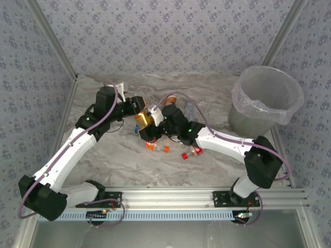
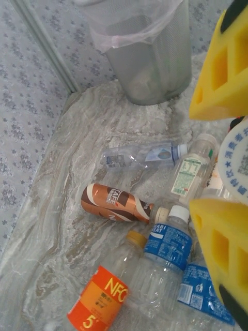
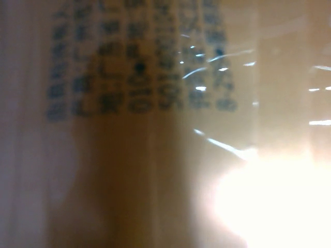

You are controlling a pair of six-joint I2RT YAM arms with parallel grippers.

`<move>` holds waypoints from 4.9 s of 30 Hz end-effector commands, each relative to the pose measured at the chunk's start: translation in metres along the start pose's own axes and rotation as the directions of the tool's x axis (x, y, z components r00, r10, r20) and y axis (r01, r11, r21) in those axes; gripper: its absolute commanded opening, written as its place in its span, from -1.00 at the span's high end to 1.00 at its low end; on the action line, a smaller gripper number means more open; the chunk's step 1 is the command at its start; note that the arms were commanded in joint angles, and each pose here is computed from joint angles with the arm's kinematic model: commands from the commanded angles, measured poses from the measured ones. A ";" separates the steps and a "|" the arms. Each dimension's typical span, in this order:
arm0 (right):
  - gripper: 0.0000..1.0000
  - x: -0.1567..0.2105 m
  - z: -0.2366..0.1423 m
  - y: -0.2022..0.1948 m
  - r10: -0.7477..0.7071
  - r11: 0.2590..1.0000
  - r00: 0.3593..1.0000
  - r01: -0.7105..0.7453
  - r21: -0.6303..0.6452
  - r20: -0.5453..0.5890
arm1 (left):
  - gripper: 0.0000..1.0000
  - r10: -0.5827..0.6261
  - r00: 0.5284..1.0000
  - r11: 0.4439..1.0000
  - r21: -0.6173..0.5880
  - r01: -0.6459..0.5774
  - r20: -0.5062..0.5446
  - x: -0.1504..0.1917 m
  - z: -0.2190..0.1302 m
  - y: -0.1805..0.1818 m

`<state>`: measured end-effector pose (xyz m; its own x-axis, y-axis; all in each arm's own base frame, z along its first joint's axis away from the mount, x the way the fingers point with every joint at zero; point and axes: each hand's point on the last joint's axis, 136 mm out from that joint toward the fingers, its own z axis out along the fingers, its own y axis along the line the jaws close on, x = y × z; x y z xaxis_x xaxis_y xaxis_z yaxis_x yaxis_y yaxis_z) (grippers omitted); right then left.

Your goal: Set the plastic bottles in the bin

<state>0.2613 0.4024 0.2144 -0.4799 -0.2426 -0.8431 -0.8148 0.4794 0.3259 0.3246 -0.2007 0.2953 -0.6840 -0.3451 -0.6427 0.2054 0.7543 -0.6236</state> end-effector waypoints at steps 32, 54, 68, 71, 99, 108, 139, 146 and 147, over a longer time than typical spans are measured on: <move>-0.31 -0.112 -0.274 -0.146 -0.167 0.733 0.969 0.000 0.681 0.180 | -0.99 0.005 0.928 0.896 -0.413 0.162 0.373 -0.017 -0.084 0.126; -0.37 -0.073 -0.449 -0.313 0.025 0.233 0.928 -0.368 0.900 0.373 | -0.99 -0.063 0.932 0.888 -0.407 0.216 0.356 -0.004 -0.077 0.138; -0.39 0.027 -0.411 -0.351 0.425 0.260 0.862 -0.409 0.875 0.276 | -0.99 -0.076 0.935 0.882 -0.415 0.226 0.347 -0.001 -0.071 0.145; -0.41 0.039 -0.410 -0.356 0.471 0.226 0.839 -0.415 0.881 0.274 | -0.99 -0.076 0.936 0.880 -0.418 0.224 0.343 0.001 -0.070 0.146; -0.89 -0.066 -0.408 -0.265 0.171 0.282 0.959 -0.269 0.921 0.228 | -0.99 -0.067 0.916 0.854 -0.452 0.258 0.396 0.003 -0.080 0.160; -1.00 -0.066 -0.346 -0.204 0.168 0.524 0.927 -0.372 0.766 0.335 | -0.99 -0.075 0.907 0.860 -0.433 0.269 0.415 0.004 -0.076 0.163; -0.98 0.167 -0.206 -0.156 0.660 -0.235 0.226 -0.844 0.483 0.716 | -0.99 -0.037 0.947 0.876 -0.446 0.185 0.319 0.018 -0.065 0.164; -0.91 0.192 -0.166 -0.153 0.728 -0.297 0.121 -0.831 0.471 0.674 | -0.99 -0.037 0.955 0.873 -0.455 0.174 0.293 0.021 -0.066 0.163; -0.89 0.194 -0.160 -0.153 0.737 -0.297 0.113 -0.832 0.468 0.667 | -0.99 -0.037 0.956 0.871 -0.459 0.173 0.291 0.022 -0.067 0.164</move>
<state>0.2435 0.1387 0.0814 -0.4760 0.8563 -0.2005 0.7588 0.5152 0.3985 0.2965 -0.0484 0.2036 -0.4525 -0.5351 -0.7133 -0.2696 0.8446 -0.4626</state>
